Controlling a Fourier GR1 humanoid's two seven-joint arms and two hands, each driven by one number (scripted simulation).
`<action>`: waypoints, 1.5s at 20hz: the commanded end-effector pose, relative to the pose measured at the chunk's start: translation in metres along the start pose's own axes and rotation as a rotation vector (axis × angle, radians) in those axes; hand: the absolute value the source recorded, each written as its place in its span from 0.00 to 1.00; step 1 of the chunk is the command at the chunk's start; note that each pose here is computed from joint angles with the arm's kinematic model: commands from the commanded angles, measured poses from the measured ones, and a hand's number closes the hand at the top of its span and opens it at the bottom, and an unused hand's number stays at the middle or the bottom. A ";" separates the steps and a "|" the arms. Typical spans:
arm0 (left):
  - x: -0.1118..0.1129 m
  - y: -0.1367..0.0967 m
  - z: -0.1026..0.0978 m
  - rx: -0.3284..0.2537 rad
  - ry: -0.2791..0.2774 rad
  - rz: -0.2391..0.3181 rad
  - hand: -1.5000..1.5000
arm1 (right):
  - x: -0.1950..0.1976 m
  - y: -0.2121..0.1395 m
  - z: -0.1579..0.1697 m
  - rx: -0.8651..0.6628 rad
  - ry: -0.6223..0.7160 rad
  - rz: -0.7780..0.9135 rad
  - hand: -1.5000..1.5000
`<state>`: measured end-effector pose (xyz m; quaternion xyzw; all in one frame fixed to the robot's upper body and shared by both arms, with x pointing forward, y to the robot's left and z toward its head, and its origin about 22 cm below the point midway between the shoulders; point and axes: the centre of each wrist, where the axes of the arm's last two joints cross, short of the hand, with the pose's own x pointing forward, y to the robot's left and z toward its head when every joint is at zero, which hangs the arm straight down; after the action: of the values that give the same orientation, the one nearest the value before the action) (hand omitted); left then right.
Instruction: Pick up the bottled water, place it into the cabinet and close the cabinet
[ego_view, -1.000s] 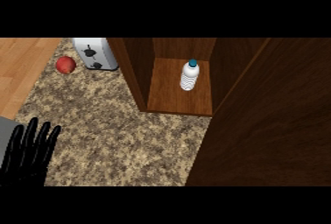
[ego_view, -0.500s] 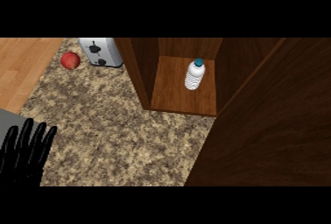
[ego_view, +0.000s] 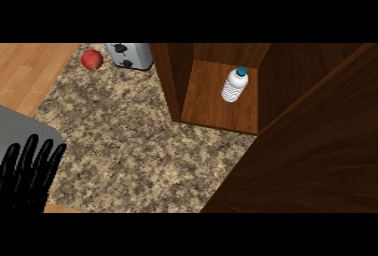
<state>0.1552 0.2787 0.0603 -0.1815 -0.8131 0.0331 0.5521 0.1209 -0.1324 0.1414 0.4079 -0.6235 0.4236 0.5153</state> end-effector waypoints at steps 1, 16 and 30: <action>0.003 -0.001 0.001 -0.025 0.007 0.005 0.00 | -0.025 -0.005 -0.037 -0.045 0.026 -0.212 1.00; 0.004 0.014 0.006 0.033 0.005 -0.013 0.00 | -0.032 -0.048 0.000 -0.583 -0.083 -0.272 1.00; -0.002 0.014 0.003 0.015 0.027 0.025 0.00 | -0.022 -0.176 -0.099 -0.832 -0.031 -0.311 1.00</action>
<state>0.1574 0.2963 0.0576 -0.1852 -0.8079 0.0382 0.5581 0.2818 -0.1143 0.1295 0.2782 -0.6812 0.0631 0.6742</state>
